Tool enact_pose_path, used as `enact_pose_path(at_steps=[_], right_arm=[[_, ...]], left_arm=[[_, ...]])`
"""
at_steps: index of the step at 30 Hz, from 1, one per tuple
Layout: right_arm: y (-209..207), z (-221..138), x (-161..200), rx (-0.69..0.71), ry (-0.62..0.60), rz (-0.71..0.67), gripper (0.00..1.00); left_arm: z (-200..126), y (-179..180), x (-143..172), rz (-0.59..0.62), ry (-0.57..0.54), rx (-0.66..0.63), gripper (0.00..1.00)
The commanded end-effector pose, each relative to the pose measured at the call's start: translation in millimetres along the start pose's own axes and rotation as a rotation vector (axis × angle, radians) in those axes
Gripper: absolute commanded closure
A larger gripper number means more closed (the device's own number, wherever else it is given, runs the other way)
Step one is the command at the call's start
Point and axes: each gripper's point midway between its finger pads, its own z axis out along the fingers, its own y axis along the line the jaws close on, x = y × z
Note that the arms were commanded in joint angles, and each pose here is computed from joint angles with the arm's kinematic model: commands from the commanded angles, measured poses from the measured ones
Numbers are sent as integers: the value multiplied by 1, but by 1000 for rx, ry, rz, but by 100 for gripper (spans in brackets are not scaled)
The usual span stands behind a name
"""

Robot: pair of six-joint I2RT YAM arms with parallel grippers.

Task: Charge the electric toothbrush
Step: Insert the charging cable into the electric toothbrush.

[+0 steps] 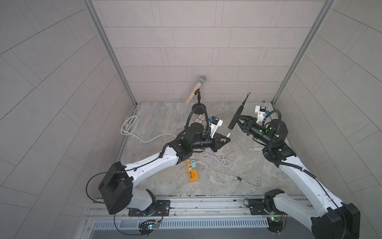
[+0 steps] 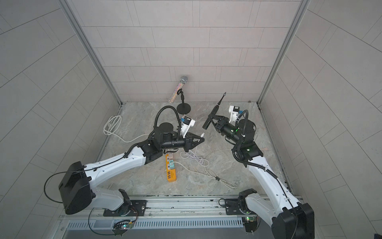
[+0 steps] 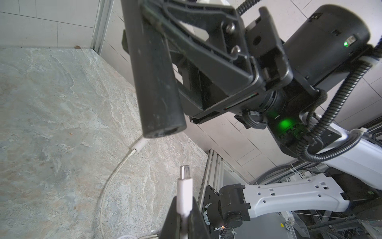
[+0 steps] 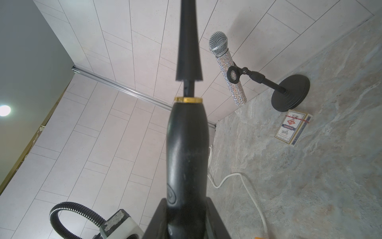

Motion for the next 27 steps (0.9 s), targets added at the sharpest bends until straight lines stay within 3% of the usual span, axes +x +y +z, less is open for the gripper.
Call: enact_pose_path(at_steps=[1,13,27], right_arm=[[19,-6,3,-51,5,-7,89],[26,-4,12,-90,14,-5,90],[28,-9,14,-98,9,-4,90]], left_arm=[[-12,-18,-25,60,-60,29,100],[-13,-19,-42,39,-117,47,100],[-12,-14,-42,52,-111,27,100]])
